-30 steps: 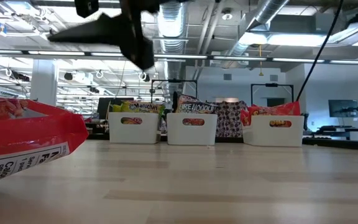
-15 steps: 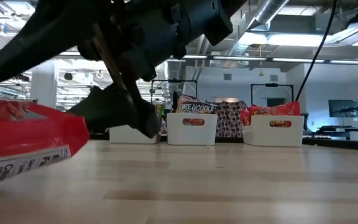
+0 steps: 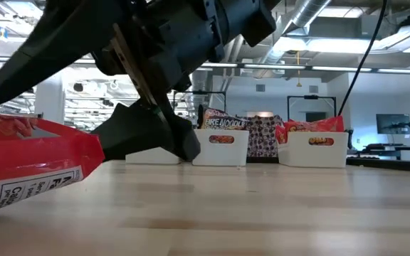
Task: Sort Maruchan noodles
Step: Put the orange noodle pack into the right white bin
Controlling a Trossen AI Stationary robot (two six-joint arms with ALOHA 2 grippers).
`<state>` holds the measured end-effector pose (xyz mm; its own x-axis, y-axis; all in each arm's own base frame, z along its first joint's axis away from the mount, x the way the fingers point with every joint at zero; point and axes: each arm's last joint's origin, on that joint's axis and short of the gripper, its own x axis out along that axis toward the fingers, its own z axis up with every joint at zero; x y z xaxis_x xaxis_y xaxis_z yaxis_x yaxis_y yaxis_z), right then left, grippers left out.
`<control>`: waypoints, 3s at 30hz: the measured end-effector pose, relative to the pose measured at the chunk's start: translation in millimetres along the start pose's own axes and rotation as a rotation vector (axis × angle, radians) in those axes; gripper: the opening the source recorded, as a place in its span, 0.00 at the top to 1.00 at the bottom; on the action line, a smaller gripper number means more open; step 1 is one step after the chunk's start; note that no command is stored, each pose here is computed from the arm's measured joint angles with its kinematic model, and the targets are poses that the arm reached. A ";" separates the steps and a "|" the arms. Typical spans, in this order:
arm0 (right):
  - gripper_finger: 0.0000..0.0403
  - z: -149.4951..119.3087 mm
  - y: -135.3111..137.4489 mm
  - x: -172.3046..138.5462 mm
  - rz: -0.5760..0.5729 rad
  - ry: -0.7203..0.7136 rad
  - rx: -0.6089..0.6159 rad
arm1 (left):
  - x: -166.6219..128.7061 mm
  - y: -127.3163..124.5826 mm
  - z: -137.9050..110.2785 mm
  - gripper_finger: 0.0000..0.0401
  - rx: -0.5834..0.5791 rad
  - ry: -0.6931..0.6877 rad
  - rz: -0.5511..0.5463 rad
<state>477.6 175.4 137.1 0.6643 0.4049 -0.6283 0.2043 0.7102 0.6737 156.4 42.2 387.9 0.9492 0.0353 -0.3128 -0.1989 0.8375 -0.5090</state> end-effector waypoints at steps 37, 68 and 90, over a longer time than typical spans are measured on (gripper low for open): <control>0.99 13.2 12.6 -35.3 -0.070 0.001 0.091 | -0.1 0.1 -0.1 0.55 0.003 0.000 0.003; 0.99 35.8 0.1 -329.0 -1.023 -0.044 -0.087 | 14.4 5.8 -3.1 0.55 0.010 0.066 0.035; 0.99 1.6 -112.2 -416.9 -1.164 0.053 -0.190 | 27.7 10.8 -2.6 0.55 0.016 0.079 0.088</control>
<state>178.9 -74.0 324.0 0.1172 -0.5230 -0.8443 0.5543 0.7398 -0.3813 179.9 50.8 371.6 0.9059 0.0660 -0.4184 -0.2759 0.8415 -0.4646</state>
